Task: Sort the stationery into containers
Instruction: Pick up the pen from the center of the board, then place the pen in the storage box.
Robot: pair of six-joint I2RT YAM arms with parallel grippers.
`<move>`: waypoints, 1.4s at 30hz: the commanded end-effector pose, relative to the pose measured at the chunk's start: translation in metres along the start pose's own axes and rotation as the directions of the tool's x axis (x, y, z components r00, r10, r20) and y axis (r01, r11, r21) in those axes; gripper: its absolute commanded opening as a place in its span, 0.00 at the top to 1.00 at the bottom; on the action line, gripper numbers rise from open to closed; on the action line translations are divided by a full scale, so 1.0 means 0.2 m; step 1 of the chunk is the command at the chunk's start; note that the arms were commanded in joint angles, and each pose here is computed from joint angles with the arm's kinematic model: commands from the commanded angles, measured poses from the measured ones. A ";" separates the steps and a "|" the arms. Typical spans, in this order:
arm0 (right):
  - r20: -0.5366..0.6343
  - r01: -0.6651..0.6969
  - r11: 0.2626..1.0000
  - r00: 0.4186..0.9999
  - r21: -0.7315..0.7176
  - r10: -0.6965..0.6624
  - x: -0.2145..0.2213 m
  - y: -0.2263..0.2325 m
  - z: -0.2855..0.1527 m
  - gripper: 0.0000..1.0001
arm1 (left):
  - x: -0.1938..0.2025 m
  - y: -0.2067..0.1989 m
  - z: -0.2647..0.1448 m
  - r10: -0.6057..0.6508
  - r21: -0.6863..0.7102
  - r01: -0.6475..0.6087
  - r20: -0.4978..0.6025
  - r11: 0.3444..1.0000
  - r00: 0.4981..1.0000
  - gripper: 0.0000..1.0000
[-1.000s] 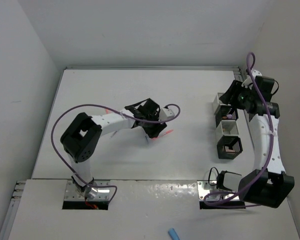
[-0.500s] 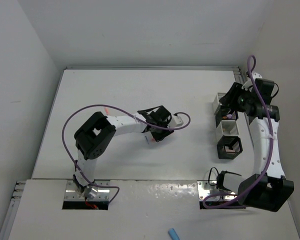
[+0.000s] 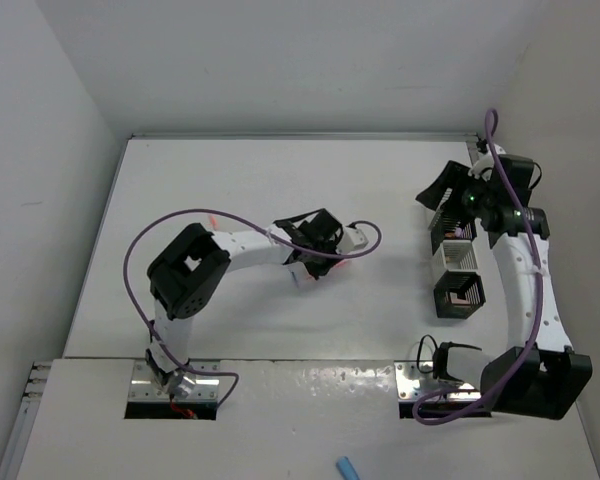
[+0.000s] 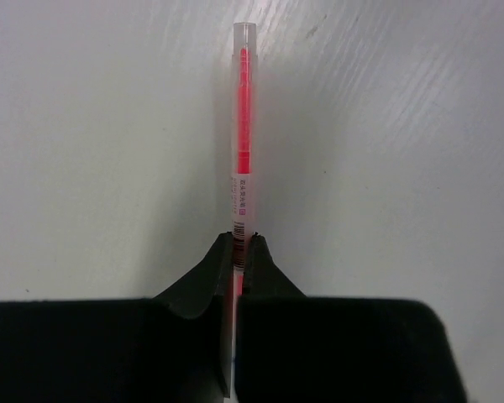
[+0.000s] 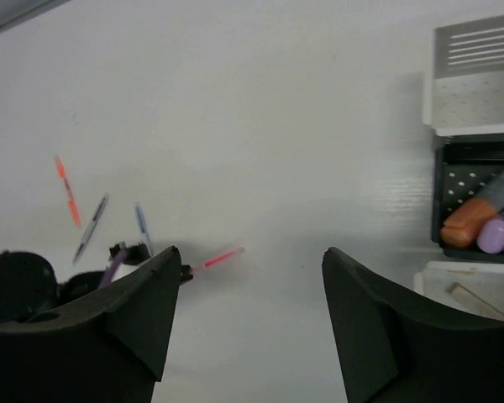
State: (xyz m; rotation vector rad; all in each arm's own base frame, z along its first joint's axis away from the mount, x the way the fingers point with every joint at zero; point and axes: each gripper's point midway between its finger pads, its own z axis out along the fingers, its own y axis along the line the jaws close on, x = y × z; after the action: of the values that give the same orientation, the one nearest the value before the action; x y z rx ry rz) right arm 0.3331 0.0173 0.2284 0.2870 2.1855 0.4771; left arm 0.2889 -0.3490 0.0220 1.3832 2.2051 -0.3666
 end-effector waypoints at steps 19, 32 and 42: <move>-0.172 -0.135 0.886 0.983 -0.444 0.063 0.09 0.62 0.14 0.26 | -0.86 -0.07 -0.86 -0.394 0.441 0.137 0.569 0.887 0.722 1.00; -0.118 -0.038 0.892 0.993 -0.450 -0.018 0.05 0.64 0.11 0.29 | -0.77 0.15 -0.82 -0.516 0.459 0.280 0.545 0.843 0.660 1.00; -0.123 -0.007 0.872 0.991 -0.489 -0.061 0.06 0.71 0.12 0.31 | -0.76 0.18 -0.78 -0.542 0.487 0.291 0.522 0.823 0.659 1.00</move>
State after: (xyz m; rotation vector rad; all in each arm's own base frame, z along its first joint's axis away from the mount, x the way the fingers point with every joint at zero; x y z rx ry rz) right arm 0.3452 0.1450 0.2503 0.0164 2.1598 1.0134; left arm 0.3417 -0.3582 0.2090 0.6168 1.9743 -1.2228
